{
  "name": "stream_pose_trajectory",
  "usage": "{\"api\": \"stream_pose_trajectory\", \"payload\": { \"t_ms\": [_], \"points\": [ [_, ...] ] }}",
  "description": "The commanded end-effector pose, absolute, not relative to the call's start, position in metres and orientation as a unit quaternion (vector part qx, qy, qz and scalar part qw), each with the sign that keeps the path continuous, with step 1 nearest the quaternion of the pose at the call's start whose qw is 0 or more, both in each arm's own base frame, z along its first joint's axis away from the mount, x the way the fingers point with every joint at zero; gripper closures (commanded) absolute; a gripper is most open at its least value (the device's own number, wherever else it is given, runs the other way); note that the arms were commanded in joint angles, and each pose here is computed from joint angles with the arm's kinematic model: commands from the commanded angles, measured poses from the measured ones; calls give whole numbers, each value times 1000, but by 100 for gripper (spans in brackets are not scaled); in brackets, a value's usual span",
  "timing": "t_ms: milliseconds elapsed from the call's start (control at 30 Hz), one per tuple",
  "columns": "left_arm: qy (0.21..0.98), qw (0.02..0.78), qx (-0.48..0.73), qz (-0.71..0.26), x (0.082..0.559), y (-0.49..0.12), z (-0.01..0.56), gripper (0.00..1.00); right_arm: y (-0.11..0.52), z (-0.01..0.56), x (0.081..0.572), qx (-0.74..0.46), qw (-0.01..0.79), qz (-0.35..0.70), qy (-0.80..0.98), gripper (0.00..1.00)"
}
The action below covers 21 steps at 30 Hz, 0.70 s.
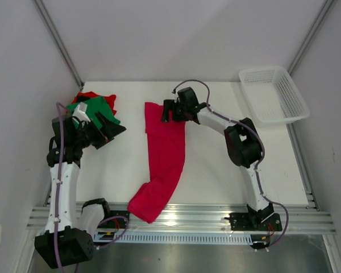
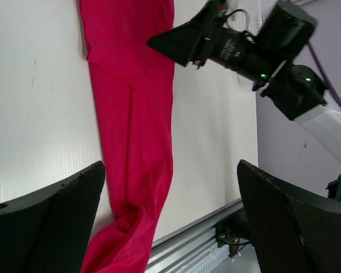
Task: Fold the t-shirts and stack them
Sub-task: Rotate the tshirt 90 degrees
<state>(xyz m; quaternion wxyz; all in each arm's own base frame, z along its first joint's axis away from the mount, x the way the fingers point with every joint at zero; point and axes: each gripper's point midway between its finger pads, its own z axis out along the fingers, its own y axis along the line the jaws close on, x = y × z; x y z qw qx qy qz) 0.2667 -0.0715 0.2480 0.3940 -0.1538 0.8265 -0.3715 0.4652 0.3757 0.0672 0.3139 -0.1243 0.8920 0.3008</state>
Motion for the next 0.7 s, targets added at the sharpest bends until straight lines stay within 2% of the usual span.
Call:
{"api": "stream_pose_trajectory", "payload": {
  "t_ms": [0,133,267,400,533,667],
  "points": [
    [812,407,-143,-393,267,-75,253,1,363,166,476,-124,421,291,850,15],
    [809,408,-138,-400,268,-77,251,1,348,210,464,-120,475,274,828,14],
    [808,408,-135,-403,269,-78,250,0,339,262,433,-100,488,320,806,14],
    [807,416,-131,-398,274,-75,256,1,343,247,379,-71,401,373,834,13],
    [810,408,-131,-400,279,-75,254,0,352,182,300,-68,265,407,872,14],
    [811,404,-131,-402,285,-74,254,1,349,138,239,-81,183,397,896,15]
  ]
}}
